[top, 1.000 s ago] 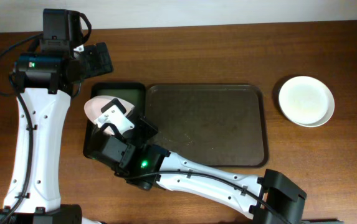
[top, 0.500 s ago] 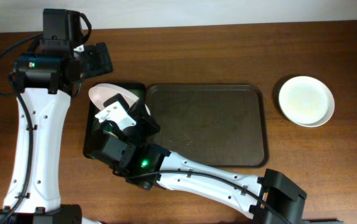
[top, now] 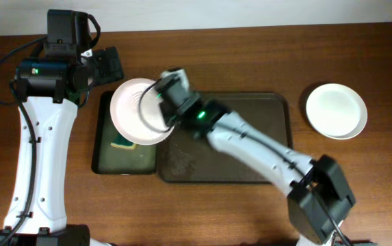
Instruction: Clean dirty plates on tray and stack at the side
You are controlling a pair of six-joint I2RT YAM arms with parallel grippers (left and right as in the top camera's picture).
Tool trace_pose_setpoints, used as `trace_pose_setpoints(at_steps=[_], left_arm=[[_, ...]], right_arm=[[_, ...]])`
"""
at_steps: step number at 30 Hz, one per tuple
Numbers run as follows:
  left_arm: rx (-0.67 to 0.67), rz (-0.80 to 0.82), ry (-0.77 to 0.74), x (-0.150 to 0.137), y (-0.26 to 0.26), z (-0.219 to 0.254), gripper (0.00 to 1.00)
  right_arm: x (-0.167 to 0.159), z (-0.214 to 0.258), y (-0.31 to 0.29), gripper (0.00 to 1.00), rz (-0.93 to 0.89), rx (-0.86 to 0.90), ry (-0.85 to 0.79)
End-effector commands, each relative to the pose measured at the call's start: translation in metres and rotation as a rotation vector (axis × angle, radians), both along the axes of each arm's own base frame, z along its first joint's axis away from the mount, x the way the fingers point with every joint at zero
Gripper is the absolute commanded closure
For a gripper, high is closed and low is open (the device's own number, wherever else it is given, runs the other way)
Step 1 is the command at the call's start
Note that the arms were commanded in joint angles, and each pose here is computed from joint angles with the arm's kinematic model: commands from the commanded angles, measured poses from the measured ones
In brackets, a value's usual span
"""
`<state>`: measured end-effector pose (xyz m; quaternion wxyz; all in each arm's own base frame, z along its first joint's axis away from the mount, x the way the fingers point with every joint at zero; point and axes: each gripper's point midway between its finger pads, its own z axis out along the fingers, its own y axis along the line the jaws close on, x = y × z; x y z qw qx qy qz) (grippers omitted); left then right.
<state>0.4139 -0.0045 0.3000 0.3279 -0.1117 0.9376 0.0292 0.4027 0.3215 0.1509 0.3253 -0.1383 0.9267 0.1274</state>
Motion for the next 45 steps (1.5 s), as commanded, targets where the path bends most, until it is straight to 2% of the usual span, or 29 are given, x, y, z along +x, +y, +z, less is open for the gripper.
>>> trace_pose_setpoints(at_steps=[1,6,12,18,22,27,33,45], left_arm=[[-0.001,0.003,0.006,0.000,0.001,-0.002,0.01],[-0.001,0.003,0.006,0.000,0.000,-0.002,0.01],[-0.001,0.003,0.006,0.000,0.000,-0.002,0.01],[-0.001,0.003,0.006,0.000,0.000,-0.002,0.00],[-0.001,0.003,0.006,0.000,0.001,-0.002,0.01],[-0.001,0.003,0.006,0.000,0.000,-0.002,0.01],[-0.001,0.003,0.006,0.000,0.000,-0.002,0.01],[-0.001,0.003,0.006,0.000,0.001,-0.002,0.00]], right_arm=[[-0.002,0.015,-0.007,0.96,0.101,0.265,0.199],[0.022,-0.013,-0.125,0.96,-0.159,0.207,0.361],[0.025,-0.028,-0.276,0.96,-0.459,0.213,0.479],[-0.015,-0.036,-0.424,0.96,-0.825,0.300,0.568],[-0.046,-0.038,-0.480,0.96,-0.936,0.315,0.586],[-0.071,-0.040,-0.526,0.96,-1.049,0.315,0.574],[-0.086,-0.054,-0.559,0.96,-1.149,0.170,0.562],[-0.059,-0.078,-0.548,0.95,-1.109,0.212,0.468]])
